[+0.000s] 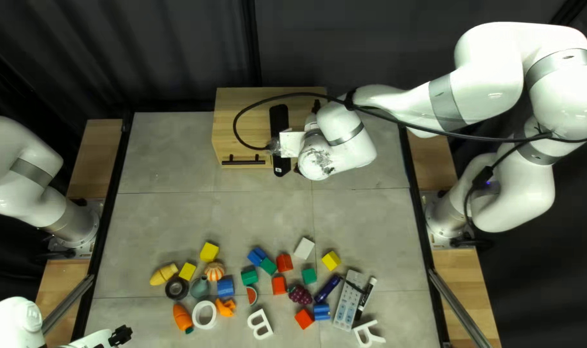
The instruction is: Open drawers and place objects into drawer and close
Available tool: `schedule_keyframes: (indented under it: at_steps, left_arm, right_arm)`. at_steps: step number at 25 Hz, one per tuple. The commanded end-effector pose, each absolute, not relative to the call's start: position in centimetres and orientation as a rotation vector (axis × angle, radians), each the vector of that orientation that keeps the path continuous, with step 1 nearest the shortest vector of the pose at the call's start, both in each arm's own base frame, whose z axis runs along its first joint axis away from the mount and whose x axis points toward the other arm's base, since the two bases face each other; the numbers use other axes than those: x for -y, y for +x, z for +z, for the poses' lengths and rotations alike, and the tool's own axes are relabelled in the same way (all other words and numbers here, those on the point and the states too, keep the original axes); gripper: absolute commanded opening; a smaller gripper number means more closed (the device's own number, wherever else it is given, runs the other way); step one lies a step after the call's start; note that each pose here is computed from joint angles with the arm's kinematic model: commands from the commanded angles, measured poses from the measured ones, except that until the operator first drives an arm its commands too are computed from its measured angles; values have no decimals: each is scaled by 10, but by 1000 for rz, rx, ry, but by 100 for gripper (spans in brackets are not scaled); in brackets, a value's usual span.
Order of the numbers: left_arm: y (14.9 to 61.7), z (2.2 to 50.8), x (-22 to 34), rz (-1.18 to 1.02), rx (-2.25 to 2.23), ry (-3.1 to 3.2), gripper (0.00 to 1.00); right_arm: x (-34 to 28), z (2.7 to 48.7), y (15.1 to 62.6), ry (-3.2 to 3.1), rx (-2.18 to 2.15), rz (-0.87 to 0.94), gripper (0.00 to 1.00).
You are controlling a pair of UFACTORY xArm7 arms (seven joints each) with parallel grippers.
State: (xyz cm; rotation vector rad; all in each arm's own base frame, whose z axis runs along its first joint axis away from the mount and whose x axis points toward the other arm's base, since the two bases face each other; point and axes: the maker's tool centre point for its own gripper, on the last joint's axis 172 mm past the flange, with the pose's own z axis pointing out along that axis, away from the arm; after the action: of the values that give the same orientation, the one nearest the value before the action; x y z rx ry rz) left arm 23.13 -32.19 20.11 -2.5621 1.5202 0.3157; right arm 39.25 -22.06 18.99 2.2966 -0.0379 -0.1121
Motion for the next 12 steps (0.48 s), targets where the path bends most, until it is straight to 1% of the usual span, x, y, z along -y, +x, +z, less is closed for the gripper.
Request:
schedule_keyframes:
  at_steps: [1, 6, 12]
  left_arm:
    - [231, 201, 322, 316, -1520, -2562, 100]
    - [231, 201, 322, 316, -1520, -2562, 100]
    - [231, 201, 322, 316, -1520, -2562, 100]
  right_arm:
    - [219, 191, 395, 2313, 36, -98, 100]
    - [217, 189, 396, 2323, 32, -82, 100]
    - [212, 172, 394, 2357, 47, -75, 100]
